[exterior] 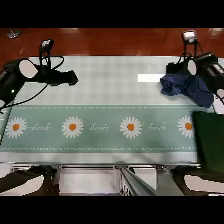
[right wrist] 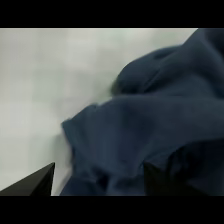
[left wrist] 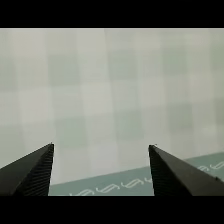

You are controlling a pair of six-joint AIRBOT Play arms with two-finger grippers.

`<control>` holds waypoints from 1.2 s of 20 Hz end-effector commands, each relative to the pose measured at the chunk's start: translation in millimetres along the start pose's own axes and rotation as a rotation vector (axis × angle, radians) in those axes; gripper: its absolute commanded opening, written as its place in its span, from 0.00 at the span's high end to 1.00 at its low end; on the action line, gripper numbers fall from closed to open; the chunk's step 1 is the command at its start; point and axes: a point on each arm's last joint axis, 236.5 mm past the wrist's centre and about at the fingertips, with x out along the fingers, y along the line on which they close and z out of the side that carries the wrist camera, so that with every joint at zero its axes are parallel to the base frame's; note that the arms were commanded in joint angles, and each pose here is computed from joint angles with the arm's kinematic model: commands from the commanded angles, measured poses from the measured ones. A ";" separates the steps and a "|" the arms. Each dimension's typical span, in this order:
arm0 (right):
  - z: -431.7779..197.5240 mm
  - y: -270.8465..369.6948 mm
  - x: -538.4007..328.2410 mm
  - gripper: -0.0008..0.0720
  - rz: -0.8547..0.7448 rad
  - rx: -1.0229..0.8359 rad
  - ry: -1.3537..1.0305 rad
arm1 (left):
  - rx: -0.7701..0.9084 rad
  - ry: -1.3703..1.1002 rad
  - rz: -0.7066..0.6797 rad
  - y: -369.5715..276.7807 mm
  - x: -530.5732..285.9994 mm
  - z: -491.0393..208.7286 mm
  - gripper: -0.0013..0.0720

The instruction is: Fold the shirts.

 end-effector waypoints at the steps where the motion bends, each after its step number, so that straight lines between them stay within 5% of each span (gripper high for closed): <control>1: 20.1 -93.7 38.6 0.12 -0.146 0.200 -0.066 | 0.021 -0.072 0.039 15.8 10.3 18.0 0.02; 4: -41.0 -154.3 83.9 0.12 -0.199 0.403 0.134 | 0.075 -0.071 0.118 40.0 8.9 19.4 0.02; 9: -107.9 -135.9 119.4 0.16 -0.018 0.512 0.367 | -0.029 0.037 0.152 53.8 7.2 -6.8 0.02; 10: -107.8 -126.4 117.1 0.39 0.024 0.498 0.381 | -0.032 0.081 0.155 54.4 6.0 -17.2 0.02; 11: -103.3 -114.6 111.1 0.81 0.084 0.474 0.394 | -0.038 0.126 0.161 57.2 2.7 -26.8 0.02; 12: -94.2 -102.1 102.9 0.95 0.151 0.455 0.398 | -0.050 0.171 0.169 62.1 -4.3 -35.5 0.02; 18: 72.7 -81.4 -65.5 0.95 0.338 0.371 -0.044 | -0.146 0.018 0.186 77.7 -111.5 -23.2 0.02; 24: 158.6 -36.8 -325.7 0.95 0.427 0.218 -0.609 | -0.134 -0.182 -0.069 -8.4 -160.3 -86.6 0.02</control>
